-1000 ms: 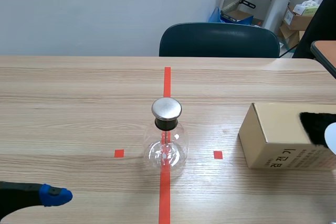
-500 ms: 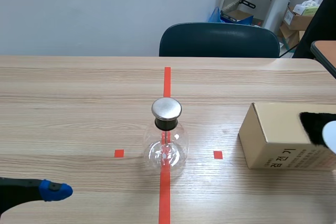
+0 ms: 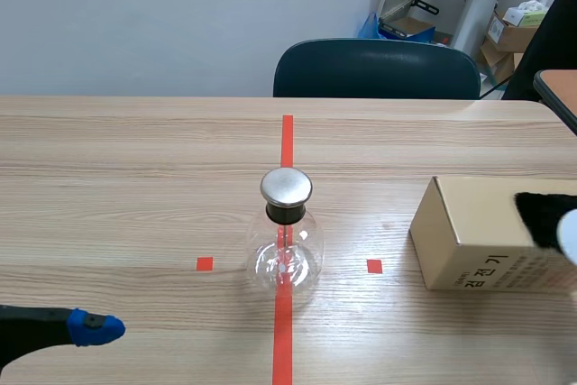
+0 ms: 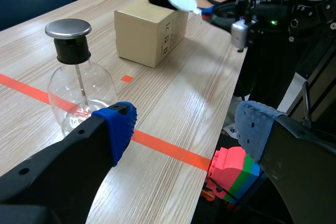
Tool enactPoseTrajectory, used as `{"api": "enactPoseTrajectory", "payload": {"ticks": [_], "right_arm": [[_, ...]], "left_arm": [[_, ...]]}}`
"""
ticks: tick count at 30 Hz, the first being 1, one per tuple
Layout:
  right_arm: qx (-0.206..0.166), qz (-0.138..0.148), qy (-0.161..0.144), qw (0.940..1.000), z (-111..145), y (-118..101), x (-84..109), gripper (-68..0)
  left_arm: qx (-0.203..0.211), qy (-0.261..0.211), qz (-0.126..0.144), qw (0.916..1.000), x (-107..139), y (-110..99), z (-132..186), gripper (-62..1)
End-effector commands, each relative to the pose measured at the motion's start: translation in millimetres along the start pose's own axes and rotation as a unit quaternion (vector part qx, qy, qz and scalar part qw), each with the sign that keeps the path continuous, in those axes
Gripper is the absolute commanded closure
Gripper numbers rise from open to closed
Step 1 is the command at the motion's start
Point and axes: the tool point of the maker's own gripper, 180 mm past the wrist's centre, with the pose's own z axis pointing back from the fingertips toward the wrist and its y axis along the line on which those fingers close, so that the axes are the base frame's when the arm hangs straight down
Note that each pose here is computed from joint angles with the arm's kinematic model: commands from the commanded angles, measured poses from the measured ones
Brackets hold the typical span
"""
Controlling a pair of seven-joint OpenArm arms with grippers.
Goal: Do the electroscope experiment
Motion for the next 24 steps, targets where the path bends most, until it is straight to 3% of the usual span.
{"api": "enactPoseTrajectory", "payload": {"ticks": [1, 3, 4, 7, 9, 11, 16, 18, 20, 24], "right_arm": [[-0.026, 0.021, 0.021, 0.9992, -0.7, -12.1, -10.3, -1.8], [-0.026, 0.022, 0.024, 0.9991, -0.8, -12.0, -11.3, -1.7], [-0.026, 0.023, 0.008, 0.9994, -1.1, -11.7, -5.6, -1.8], [-0.024, 0.024, -0.079, 0.9963, 0.9, -10.2, 26.1, -1.8], [-0.023, 0.025, -0.119, 0.9924, 3.7, -9.4, 40.0, -1.8], [-0.023, 0.025, -0.113, 0.993, 3.4, -9.4, 38.1, -1.8], [-0.026, 0.022, 0.005, 0.9994, -1.2, -11.7, -4.5, -1.8], [-0.026, 0.022, 0.02, 0.9992, -1.0, -11.9, -9.6, -1.8], [-0.025, 0.023, 0.0, 0.9994, -1.2, -11.6, -2.4, -1.8], [-0.023, 0.025, -0.095, 0.9949, 1.9, -9.8, 31.9, -1.8]], "left_arm": [[-0.004, -0.02, 0.004, 0.9998, 10.0, -2.9, -3.5, -42.2], [-0.004, -0.02, 0.004, 0.9998, 10.0, -2.9, -3.5, -42.2], [-0.004, -0.02, 0.004, 0.9998, 10.0, -2.9, -3.5, -42.2], [-0.004, -0.02, 0.004, 0.9998, 10.0, -2.9, -3.5, -42.2], [-0.004, -0.02, 0.004, 0.9998, 10.0, -2.9, -3.5, -42.2], [-0.004, -0.02, 0.004, 0.9998, 10.0, -2.9, -3.5, -42.2], [-0.004, -0.02, 0.004, 0.9998, 10.0, -2.9, -3.5, -42.2], [-0.004, -0.02, 0.004, 0.9998, 10.0, -2.9, -3.5, -42.2], [-0.004, -0.02, 0.004, 0.9998, 10.0, -2.8, -3.5, -42.2], [-0.004, -0.02, 0.004, 0.9998, 10.0, -2.8, -3.5, -42.2]]}}
